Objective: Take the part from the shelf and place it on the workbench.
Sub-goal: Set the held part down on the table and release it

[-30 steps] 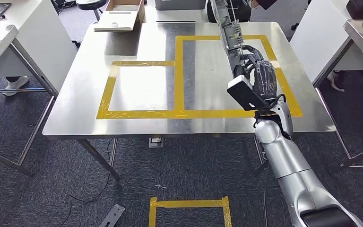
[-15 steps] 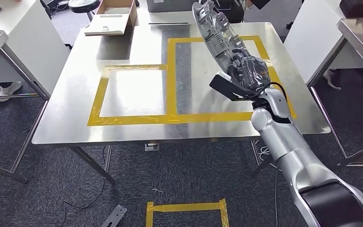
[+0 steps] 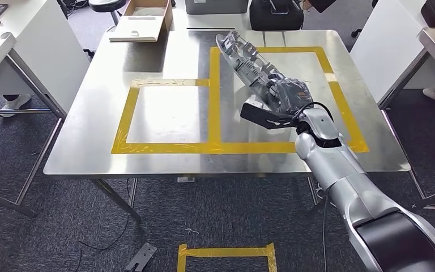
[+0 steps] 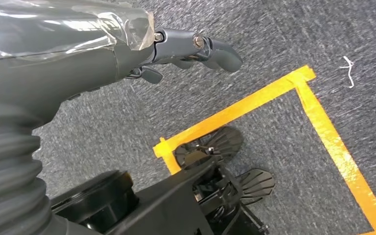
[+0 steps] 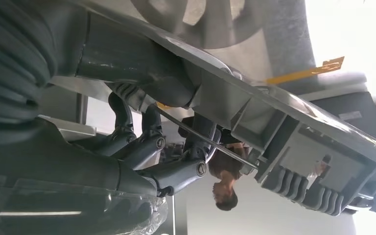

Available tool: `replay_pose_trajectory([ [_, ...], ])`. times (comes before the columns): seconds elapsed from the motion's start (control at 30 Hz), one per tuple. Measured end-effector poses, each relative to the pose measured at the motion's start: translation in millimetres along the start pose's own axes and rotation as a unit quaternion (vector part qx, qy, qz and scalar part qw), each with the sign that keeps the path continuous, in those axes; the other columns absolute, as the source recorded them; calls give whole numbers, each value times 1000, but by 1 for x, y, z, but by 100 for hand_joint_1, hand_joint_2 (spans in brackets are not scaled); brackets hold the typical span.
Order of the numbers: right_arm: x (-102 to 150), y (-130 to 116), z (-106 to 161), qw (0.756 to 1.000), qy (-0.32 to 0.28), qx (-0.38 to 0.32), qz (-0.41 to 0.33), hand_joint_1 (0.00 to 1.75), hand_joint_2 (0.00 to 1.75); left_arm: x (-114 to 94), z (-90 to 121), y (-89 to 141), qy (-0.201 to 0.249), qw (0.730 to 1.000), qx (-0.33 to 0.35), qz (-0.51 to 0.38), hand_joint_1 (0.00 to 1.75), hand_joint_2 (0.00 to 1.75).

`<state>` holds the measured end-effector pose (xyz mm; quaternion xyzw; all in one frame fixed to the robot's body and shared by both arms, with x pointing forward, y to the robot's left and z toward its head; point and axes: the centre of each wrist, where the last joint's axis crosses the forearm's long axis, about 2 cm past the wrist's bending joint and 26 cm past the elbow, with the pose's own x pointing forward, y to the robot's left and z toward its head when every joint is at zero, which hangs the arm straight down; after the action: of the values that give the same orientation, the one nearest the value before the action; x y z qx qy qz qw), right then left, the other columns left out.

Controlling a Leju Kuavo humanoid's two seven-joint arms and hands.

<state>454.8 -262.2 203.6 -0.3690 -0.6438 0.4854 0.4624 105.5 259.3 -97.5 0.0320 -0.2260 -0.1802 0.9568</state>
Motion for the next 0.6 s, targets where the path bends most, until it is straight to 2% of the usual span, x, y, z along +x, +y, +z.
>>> replay_pose_trajectory([
  [0.37,0,-1,-3,999,29,20,-9,175,175,0,0,3,0,1000,2,-9,0,175],
  [0.6,6,-11,-10,999,37,22,-19,175,175,-1,-1,9,0,1000,8,-6,0,175],
])
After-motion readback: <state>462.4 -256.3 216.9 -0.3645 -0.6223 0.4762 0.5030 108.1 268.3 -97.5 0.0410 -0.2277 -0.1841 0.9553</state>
